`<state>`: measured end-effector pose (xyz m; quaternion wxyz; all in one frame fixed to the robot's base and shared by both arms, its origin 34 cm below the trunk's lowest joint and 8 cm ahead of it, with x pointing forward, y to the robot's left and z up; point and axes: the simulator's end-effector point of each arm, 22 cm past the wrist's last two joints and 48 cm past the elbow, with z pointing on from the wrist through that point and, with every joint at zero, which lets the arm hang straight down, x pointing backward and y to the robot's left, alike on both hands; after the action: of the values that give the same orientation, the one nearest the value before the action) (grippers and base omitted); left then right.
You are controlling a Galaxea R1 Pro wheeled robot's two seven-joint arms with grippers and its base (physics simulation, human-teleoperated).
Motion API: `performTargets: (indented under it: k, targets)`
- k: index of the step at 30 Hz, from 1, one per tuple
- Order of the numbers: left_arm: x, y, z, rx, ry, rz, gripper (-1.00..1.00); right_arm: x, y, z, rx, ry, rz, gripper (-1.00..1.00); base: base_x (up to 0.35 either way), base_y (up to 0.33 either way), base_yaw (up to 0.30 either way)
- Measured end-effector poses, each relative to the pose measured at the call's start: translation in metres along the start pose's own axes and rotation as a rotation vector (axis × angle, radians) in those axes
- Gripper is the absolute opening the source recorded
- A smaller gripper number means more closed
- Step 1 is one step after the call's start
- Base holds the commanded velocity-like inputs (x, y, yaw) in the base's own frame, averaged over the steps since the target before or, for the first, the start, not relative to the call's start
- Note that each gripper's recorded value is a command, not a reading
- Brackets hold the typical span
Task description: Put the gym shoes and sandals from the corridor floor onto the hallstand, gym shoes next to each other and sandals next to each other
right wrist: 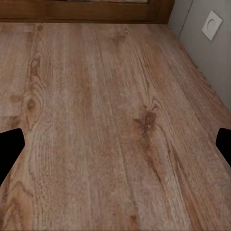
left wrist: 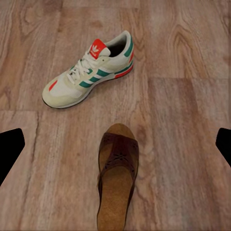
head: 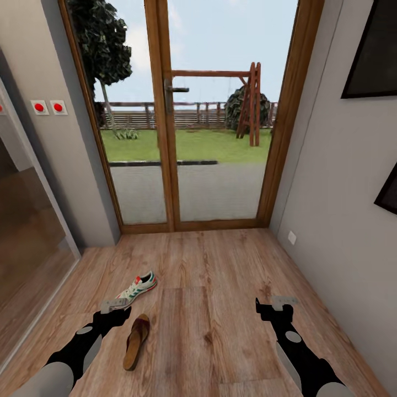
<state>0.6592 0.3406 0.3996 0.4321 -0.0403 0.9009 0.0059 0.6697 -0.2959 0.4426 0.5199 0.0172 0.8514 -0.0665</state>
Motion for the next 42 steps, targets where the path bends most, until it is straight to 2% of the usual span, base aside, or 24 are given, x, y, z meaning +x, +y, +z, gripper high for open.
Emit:
performTargets:
  k: [6, 17, 27, 42]
  targets:
    - [-0.001, 0.000, 0.000, 0.003, -0.002, -0.001, 1.00, 0.000, 0.000, 0.000, 0.000, 0.000, 0.000, 1.00, 0.056, 0.125, -0.012]
    - [-0.002, -0.002, 0.000, 0.006, -0.006, 0.000, 1.00, 0.000, 0.000, 0.000, 0.000, 0.000, -0.002, 1.00, 0.017, 0.044, -0.205]
    - [-0.006, -0.002, 0.000, 0.007, -0.012, 0.001, 1.00, 0.000, 0.001, 0.000, -0.001, 0.000, -0.001, 1.00, 0.002, 0.005, -0.043]
    - [0.024, -0.003, 0.015, 0.010, -0.013, 0.000, 1.00, 0.033, 0.003, 0.008, -0.001, 0.000, -0.001, 1.00, 0.000, 0.000, -0.003]
